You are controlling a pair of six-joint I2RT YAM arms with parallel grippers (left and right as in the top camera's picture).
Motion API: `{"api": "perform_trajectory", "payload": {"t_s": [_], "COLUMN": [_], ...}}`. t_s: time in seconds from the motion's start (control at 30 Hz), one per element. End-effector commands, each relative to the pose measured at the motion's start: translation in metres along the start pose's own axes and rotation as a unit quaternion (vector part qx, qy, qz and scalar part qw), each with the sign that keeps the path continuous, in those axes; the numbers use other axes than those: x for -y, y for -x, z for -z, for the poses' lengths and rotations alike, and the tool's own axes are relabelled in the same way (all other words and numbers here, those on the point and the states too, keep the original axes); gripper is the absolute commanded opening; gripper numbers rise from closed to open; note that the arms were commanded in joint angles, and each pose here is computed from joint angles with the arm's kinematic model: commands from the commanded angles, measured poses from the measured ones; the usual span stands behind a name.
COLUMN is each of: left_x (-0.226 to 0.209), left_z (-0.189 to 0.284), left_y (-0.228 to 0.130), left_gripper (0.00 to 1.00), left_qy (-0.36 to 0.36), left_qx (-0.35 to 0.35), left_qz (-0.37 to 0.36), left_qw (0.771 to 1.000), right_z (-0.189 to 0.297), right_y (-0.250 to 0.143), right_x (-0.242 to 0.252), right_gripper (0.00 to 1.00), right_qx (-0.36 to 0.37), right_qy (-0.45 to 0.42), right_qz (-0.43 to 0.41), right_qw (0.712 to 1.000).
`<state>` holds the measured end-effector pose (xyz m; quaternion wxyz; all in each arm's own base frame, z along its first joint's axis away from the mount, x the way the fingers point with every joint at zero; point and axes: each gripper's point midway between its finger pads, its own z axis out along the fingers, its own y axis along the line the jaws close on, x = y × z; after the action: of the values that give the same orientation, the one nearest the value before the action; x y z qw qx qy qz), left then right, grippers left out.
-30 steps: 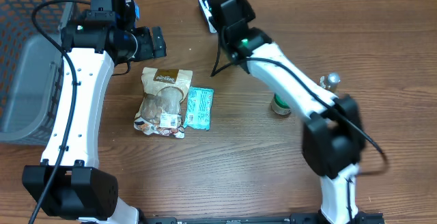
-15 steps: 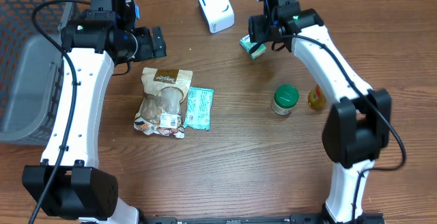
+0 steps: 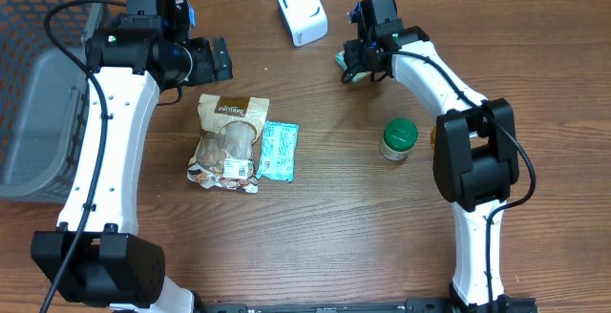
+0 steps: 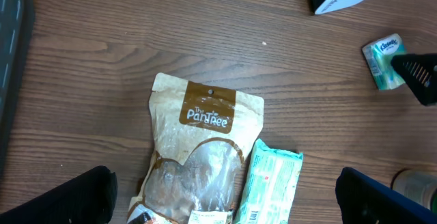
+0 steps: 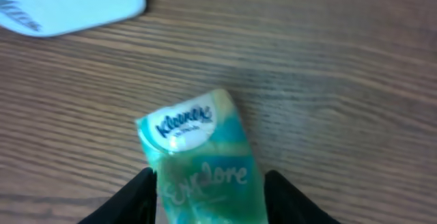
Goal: Scan the item barcode
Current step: 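Carry the pack right and lower it beside the green-lidded jar, then open the right gripper and raise it off the pack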
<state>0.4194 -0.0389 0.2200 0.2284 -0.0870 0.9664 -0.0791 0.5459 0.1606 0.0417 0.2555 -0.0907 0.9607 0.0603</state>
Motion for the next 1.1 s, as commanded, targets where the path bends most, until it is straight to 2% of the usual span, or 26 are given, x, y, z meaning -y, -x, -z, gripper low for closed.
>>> {"api": "perform_trajectory", "payload": {"t_s": [0.0,0.4,0.43,0.47,0.5,0.53,0.6,0.67,0.87,1.07], "left_x": [0.002,0.002,0.001,0.002,0.002,0.002,0.002,0.002,0.002,0.002], "left_z": [0.003,0.003,0.003,0.003,0.003,0.003,0.003,0.003,0.003,0.003], "left_y": [0.004,0.004,0.004,0.004,0.004,0.004,0.004,0.004,0.004,0.004], "left_gripper": [1.0,1.0,1.0,0.99,1.0,1.0,1.0,1.0,1.0,1.0], "left_qy": [-0.006,-0.006,-0.005,-0.006,-0.006,-0.006,-0.006,-0.006,-0.006,-0.006], "left_qx": [0.005,0.005,0.005,0.005,0.005,0.005,0.005,0.005,0.005,0.005], "left_qz": [-0.005,-0.005,-0.005,-0.005,-0.005,-0.005,-0.005,-0.005,-0.005,-0.005], "left_qw": [1.0,1.0,1.0,1.0,1.0,1.0,1.0,1.0,1.0,1.0], "right_z": [-0.003,-0.017,-0.018,-0.019,-0.019,-0.018,-0.014,-0.004,0.051,0.083], "right_y": [-0.005,-0.028,-0.029,-0.031,-0.033,-0.035,-0.038,-0.04,-0.054,-0.099], "right_x": [0.005,0.007,0.007,0.008,0.008,0.008,0.012,0.016,0.015,0.018], "right_gripper": [0.47,0.45,0.41,0.34,0.22,0.14,0.06,0.04,0.04,0.08], "right_qx": [-0.01,-0.024,-0.026,-0.028,-0.032,-0.036,-0.046,-0.057,-0.107,-0.203], "right_qy": [0.001,0.001,0.001,0.001,0.0,-0.002,-0.013,-0.022,-0.032,-0.049], "right_qz": [-0.007,-0.009,-0.009,-0.009,-0.009,-0.009,-0.009,-0.01,-0.048,-0.069], "right_qw": [1.0,1.0,1.0,1.0,0.999,0.999,0.999,0.998,0.993,0.976]}}
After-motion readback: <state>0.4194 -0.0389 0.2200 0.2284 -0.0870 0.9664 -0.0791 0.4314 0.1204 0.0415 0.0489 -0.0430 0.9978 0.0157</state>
